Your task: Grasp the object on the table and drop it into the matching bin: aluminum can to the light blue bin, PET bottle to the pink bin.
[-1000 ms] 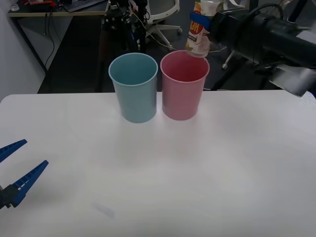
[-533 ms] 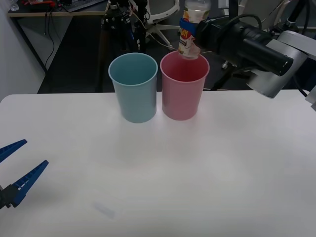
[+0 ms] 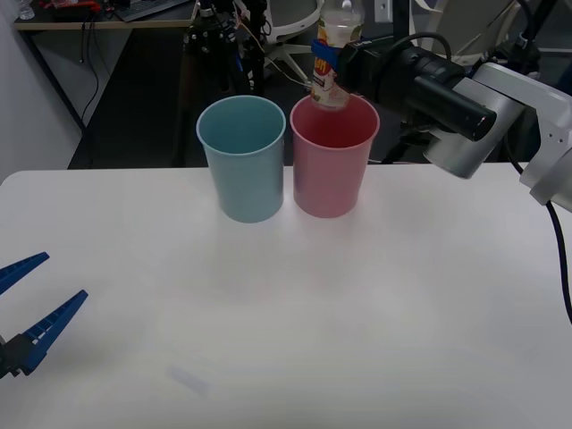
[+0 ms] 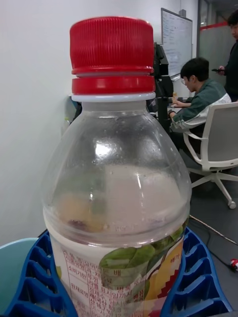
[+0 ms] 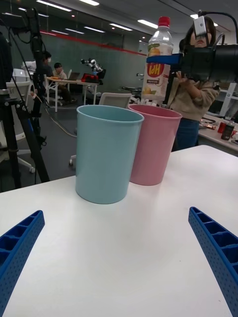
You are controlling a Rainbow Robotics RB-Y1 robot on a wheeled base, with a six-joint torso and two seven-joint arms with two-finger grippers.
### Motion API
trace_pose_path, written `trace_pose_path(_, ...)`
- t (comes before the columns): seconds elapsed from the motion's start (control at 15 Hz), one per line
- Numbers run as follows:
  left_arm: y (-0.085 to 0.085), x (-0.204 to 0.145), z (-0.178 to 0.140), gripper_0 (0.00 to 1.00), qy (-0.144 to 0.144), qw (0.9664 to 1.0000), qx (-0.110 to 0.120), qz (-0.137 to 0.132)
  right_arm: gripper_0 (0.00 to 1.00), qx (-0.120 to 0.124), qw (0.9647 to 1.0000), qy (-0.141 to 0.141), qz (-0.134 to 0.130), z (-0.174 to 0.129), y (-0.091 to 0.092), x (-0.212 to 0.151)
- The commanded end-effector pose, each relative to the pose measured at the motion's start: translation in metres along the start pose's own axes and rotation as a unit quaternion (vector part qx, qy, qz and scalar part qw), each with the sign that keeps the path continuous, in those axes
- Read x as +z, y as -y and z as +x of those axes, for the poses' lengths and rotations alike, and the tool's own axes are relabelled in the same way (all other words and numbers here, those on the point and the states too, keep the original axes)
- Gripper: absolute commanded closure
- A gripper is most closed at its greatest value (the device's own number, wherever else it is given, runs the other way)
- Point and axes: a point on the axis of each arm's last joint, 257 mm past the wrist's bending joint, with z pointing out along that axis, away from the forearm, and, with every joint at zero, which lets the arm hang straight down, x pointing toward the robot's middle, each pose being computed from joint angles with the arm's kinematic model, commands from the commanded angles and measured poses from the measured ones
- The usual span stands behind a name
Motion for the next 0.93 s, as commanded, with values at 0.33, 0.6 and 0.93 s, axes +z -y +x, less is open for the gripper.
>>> trace_pose_path(0.33,0.0000,0.0000,0.0000,0.00,0.000,1.0000,0.000,0.000,0.00,0.002,1.0000,0.001,-0.003,-0.0008,-0.0012,-0.0002)
trace_pose_path(0.6,0.0000,0.0000,0.0000,0.00,0.000,1.0000,0.000,0.000,0.00,0.006,1.0000,0.003,-0.003,-0.0027,0.0001,-0.0010)
trace_pose_path(0.93,0.0000,0.0000,0.0000,0.00,0.000,1.0000,0.000,0.000,0.00,0.007,1.0000,0.003,-0.004,-0.0050,0.0005,-0.0035)
